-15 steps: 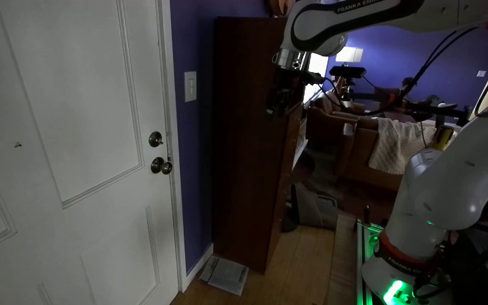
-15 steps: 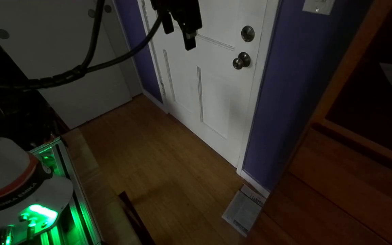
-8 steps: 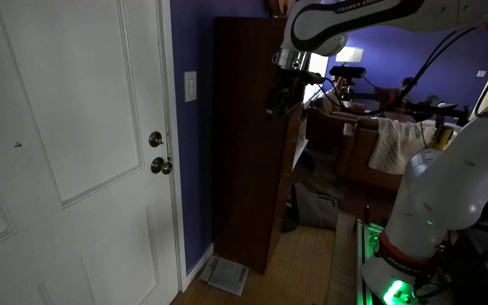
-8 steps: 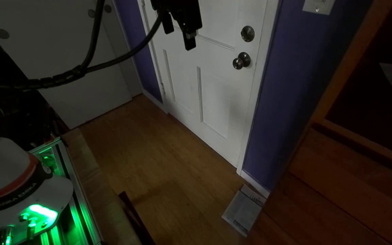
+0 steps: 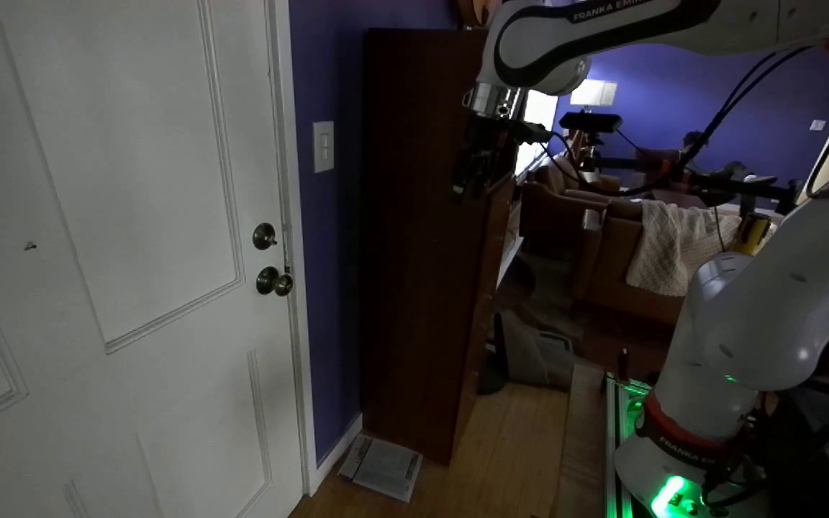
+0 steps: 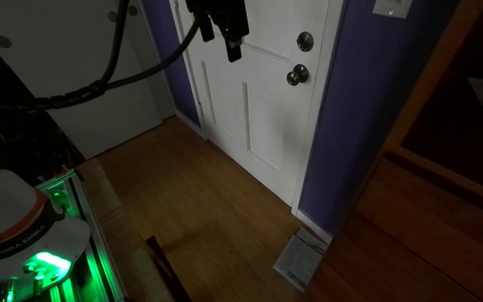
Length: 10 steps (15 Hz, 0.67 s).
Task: Turn the upper knob on the door
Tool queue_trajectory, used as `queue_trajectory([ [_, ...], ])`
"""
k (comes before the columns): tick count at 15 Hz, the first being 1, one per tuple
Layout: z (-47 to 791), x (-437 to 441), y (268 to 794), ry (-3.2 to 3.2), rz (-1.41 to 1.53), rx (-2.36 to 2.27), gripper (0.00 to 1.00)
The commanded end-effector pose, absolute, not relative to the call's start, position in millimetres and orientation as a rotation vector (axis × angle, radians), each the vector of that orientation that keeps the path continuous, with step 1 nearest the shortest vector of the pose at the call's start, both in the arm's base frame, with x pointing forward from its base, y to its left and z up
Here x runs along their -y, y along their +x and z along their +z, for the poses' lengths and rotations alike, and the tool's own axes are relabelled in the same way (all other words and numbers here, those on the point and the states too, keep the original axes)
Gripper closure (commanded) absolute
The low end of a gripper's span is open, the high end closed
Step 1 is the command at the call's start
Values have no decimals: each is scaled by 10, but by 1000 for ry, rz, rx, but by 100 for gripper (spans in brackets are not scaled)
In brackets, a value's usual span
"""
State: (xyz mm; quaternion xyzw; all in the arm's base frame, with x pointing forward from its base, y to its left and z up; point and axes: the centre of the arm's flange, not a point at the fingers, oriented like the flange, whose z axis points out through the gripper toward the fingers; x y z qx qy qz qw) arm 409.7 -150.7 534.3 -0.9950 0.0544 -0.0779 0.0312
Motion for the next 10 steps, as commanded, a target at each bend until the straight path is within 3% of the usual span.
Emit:
queue_trajectory([
  [1,5343,1507,4097,-3065,-240,-167,0],
  [8,5343,1507,4097,-3065,-240,-168,0],
  [10,5389,1283,4306,-3092,-244,-61,0],
])
